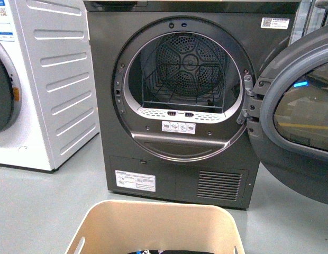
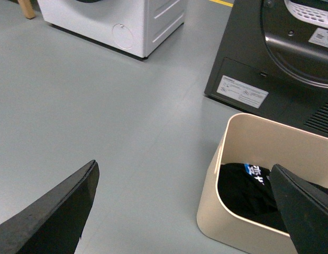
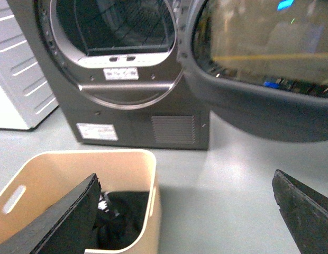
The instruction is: Move hamper under clothes hanger
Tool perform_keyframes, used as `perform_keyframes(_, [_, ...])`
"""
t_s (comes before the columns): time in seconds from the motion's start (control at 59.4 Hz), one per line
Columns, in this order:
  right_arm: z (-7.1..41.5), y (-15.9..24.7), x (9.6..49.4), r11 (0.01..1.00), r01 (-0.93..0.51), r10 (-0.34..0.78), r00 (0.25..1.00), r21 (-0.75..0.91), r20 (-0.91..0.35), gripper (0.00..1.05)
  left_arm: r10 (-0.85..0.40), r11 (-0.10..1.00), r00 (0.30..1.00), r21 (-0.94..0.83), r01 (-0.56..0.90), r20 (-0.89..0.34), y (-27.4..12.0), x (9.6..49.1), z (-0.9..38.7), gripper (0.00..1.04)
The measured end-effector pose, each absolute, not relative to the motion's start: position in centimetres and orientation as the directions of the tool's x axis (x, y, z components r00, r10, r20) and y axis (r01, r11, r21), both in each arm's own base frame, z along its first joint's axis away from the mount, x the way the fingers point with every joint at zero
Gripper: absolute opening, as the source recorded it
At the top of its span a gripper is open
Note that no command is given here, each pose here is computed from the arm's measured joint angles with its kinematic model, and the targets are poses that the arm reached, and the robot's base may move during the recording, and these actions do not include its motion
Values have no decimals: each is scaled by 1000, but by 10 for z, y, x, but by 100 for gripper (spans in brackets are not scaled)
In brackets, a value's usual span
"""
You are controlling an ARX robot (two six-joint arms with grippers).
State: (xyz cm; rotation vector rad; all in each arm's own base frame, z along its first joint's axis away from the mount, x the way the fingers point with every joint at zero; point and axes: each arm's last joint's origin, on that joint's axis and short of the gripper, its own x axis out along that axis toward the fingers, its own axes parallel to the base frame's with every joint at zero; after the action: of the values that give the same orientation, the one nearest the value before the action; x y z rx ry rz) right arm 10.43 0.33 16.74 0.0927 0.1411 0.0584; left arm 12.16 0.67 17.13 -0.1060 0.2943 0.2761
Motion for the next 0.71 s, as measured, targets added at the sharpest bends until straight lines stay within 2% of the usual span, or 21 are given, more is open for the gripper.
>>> perform_keyframes(0.135, [183, 17, 148, 972, -151, 182, 967, 180, -176, 97, 222, 963, 919, -72, -258, -325, 10, 173, 187, 98])
perform_keyframes(0.202, [186, 25, 182, 963, -189, 228, 951, 191, -207, 97, 181, 974, 908, -57, -218, -377, 13, 202, 183, 98])
perform_keyframes(0.269, [175, 32, 216, 960, -197, 250, 922, 199, -295, 97, 122, 987, 876, -37, -157, -468, 14, 234, 169, 98])
perform_keyframes(0.472, [128, 41, 278, 966, -159, 244, 826, 205, -509, 97, 81, 996, 749, 31, -81, -658, 15, 297, 118, 98])
perform_keyframes(0.556, [112, 43, 294, 971, -140, 225, 801, 192, -555, 97, 79, 997, 699, 45, -67, -711, 14, 318, 98, 98])
perform_keyframes(0.707, [89, 46, 316, 982, -113, 183, 770, 152, -611, 97, 59, 998, 652, 60, -21, -756, 10, 343, 75, 98])
